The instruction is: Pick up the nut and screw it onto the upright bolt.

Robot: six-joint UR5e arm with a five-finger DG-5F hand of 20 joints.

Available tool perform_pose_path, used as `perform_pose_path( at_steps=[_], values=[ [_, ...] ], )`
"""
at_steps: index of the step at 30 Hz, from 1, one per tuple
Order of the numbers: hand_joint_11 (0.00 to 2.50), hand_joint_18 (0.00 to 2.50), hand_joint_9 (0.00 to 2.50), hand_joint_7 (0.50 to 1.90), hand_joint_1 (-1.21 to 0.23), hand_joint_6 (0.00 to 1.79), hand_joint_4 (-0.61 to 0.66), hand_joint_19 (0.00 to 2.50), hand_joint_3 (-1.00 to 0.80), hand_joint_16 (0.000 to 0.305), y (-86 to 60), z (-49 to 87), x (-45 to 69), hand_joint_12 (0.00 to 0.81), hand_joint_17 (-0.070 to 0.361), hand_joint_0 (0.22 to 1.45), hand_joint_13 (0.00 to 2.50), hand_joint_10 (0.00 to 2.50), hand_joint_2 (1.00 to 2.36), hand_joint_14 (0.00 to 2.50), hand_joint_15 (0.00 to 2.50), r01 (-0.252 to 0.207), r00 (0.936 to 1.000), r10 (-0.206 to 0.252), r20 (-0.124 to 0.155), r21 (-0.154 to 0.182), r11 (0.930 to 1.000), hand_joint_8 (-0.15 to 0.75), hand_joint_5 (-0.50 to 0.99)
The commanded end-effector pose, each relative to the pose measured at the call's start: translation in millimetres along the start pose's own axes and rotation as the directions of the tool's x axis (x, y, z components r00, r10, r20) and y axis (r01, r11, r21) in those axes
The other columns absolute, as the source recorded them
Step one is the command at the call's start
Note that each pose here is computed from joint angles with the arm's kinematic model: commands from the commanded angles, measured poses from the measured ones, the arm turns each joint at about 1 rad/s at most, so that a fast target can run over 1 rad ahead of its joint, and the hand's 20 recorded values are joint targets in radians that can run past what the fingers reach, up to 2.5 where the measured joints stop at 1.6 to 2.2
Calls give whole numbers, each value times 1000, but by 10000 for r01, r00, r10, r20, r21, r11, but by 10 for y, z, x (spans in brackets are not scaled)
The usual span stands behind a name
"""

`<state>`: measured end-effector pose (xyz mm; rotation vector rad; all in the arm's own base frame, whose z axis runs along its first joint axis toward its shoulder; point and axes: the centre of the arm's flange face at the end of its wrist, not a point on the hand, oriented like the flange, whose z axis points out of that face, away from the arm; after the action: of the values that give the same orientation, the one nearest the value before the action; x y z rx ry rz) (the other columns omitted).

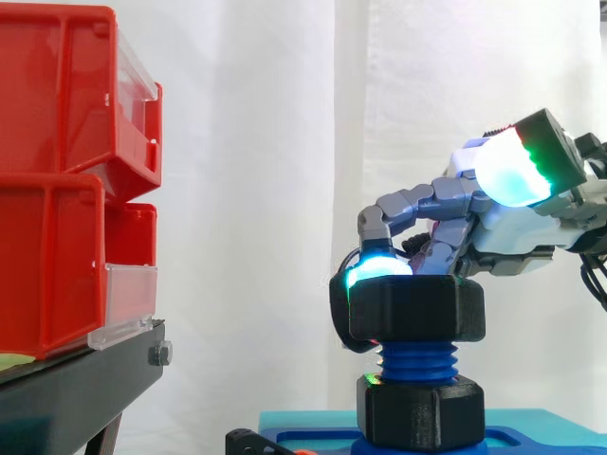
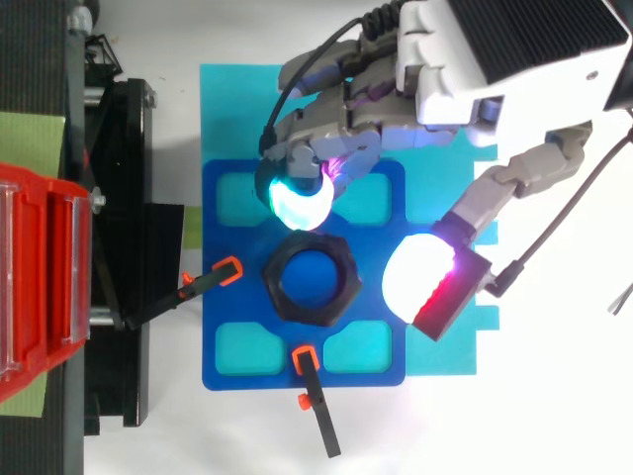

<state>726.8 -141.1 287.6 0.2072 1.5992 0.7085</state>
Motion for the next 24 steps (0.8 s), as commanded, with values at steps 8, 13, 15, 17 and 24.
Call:
perform_pose_path(
  at_steps=[8, 13, 15, 17, 24],
  values=[
    [15, 509, 1275, 1311, -248, 531, 61, 20, -500, 30, -93, -88, -62, 206, 68, 515, 720, 0, 1000, 0, 0, 11, 10000, -11, -86, -25, 10000, 140, 58],
    [39, 581, 1378, 1263, -227, 556, 50, 71, -500, 27, -139, -135, -125, 187, 61, 514, 781, 0, 1000, 0, 0, 36, 10000, -36, -56, -81, 10000, 133, 57],
    [52, 552, 1340, 1320, -218, 501, 103, 56, -500, 28, -140, -129, -145, 204, 63, 512, 751, 0, 1000, 0, 0, 49, 10000, -49, -41, -109, 9999, 156, 46],
    [59, 502, 1259, 1176, -206, 504, 154, 43, -500, 31, -95, -106, -229, 228, 69, 509, 719, 0, 1000, 0, 0, 121, 9999, -121, 21, -295, 9995, 176, 4],
    [0, 385, 926, 852, -254, 503, 232, 15, -500, 40, 23, -49, -512, 284, 89, 482, 582, 0, 1000, 0, 0, 307, 9994, -294, 192, -693, 9971, 191, -113]
  ],
)
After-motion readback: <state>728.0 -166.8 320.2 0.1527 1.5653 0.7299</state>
